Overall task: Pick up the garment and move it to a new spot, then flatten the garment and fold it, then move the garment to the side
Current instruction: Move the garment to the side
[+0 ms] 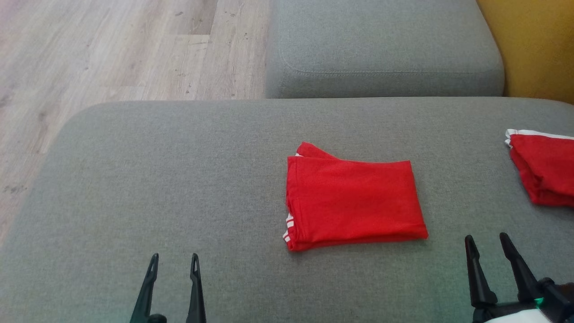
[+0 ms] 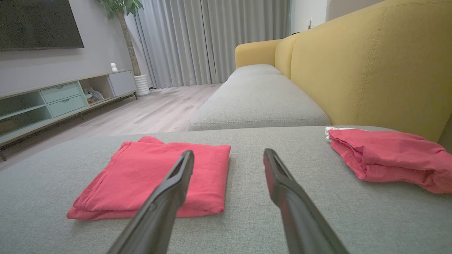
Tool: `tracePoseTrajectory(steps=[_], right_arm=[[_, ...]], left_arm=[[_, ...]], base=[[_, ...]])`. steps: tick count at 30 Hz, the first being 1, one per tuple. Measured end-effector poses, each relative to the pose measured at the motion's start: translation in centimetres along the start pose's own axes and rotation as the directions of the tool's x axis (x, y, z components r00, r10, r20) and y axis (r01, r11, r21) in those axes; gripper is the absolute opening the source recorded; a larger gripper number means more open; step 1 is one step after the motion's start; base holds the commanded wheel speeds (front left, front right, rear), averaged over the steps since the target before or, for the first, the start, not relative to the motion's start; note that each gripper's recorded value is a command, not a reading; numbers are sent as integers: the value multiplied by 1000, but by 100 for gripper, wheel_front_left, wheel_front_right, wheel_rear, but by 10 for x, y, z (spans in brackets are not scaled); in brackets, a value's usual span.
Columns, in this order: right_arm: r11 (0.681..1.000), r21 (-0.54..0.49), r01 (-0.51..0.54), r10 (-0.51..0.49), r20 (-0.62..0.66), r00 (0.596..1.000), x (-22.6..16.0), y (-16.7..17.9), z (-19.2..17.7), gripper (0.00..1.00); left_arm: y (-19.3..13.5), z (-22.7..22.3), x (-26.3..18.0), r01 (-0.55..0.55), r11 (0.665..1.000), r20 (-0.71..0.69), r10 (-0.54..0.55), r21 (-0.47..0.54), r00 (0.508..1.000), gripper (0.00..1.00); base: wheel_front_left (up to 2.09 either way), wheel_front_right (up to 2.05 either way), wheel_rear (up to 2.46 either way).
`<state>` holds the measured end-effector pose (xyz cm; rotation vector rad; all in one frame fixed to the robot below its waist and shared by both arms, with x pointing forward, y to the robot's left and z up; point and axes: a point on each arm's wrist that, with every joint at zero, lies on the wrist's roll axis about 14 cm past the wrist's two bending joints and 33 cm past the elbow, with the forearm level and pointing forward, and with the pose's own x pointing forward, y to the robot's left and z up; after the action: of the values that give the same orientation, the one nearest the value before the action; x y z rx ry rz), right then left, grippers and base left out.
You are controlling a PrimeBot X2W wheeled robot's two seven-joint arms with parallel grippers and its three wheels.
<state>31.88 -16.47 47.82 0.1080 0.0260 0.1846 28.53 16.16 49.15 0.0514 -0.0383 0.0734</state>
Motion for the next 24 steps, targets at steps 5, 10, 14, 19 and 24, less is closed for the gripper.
tracePoseTrajectory(steps=[5,10,14,19,24], right_arm=[[1000,1,6,-6,-3,1000,-2,-1,-1,100],[1000,2,8,-8,-7,1000,-3,-2,-3,100],[1000,-4,-1,0,-27,1000,-3,0,-8,100],[999,42,-13,20,-169,985,1,2,-51,100],[985,170,-29,82,-312,947,33,13,-74,100]], left_arm=[[1,1,2,-1,1000,3,1,5,1000,100],[0,1,3,6,1000,6,-6,7,1000,100],[-7,2,4,36,999,6,-36,-26,999,100],[-14,5,7,66,995,6,-66,-73,998,100],[-19,2,10,85,994,-10,-86,-68,996,100]], base=[[0,0,0],[0,0,0],[0,0,0],[0,0,0],[0,0,0]])
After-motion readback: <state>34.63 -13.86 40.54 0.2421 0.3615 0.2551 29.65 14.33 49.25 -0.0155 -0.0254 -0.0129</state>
